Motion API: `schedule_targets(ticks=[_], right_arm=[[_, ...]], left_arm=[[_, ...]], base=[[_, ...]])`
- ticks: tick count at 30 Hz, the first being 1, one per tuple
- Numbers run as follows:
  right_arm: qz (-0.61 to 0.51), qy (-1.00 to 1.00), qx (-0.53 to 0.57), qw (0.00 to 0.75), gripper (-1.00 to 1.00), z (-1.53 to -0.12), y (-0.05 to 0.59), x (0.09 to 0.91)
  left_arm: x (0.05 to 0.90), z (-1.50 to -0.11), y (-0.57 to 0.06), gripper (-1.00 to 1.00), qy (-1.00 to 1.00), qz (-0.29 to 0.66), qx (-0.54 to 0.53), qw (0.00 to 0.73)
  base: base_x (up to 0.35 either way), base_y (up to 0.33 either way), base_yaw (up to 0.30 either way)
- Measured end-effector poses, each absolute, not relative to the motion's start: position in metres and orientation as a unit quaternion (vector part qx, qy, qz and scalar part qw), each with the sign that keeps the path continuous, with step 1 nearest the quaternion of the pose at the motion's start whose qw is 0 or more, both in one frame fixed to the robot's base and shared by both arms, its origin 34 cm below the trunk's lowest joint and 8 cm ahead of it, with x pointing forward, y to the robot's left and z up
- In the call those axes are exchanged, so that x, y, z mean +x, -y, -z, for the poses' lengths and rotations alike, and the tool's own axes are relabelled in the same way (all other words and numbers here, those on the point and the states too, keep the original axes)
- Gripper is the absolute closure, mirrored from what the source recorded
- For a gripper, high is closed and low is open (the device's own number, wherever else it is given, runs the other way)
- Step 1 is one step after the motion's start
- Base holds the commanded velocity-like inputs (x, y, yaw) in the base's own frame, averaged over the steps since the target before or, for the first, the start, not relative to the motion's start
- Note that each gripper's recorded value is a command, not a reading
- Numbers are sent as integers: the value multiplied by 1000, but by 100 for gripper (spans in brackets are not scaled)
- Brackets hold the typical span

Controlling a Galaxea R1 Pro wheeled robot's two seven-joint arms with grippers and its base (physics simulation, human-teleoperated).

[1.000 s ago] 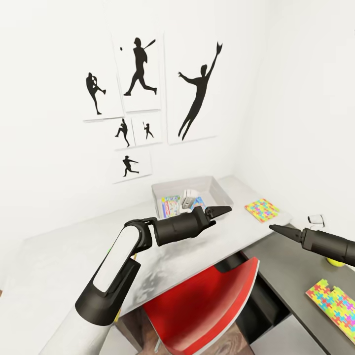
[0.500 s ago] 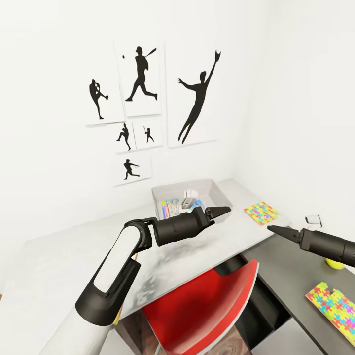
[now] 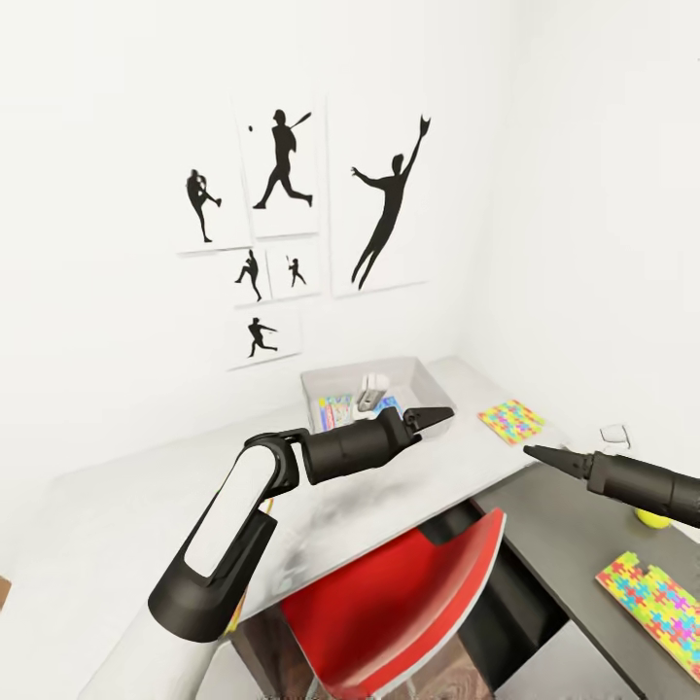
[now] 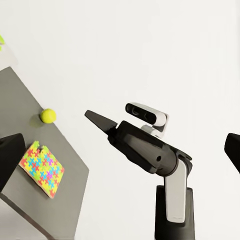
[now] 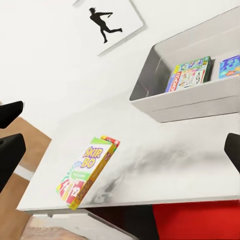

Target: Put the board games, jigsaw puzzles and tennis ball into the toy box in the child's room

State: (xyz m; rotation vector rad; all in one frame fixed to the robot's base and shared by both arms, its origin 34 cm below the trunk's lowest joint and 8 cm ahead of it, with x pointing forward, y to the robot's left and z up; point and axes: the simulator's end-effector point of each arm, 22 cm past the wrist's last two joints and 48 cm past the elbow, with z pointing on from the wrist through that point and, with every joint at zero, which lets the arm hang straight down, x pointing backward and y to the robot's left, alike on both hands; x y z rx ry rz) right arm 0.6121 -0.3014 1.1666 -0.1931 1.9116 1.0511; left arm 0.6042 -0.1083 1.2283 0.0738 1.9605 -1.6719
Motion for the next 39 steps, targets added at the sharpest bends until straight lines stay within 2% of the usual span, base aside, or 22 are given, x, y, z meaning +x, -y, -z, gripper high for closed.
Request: schedule_targets(ticks=[12,32,39], right_arm=[[-423,-775,-82,463,-100,-1174,300,609],[-421,-769,-89,472,-100,-1187,299,605],[-416,-775,-87,468,-100,-1180,292,608]], left_arm=[[600,-1240,106,-100,-725,626,32,287],[592,-1254,105,-100,-715,632,40,296],[618,-1235,59,-100,-725,614,-3,314]], base=[[-213,0,0],[-39,0,0],[-4,0,0]])
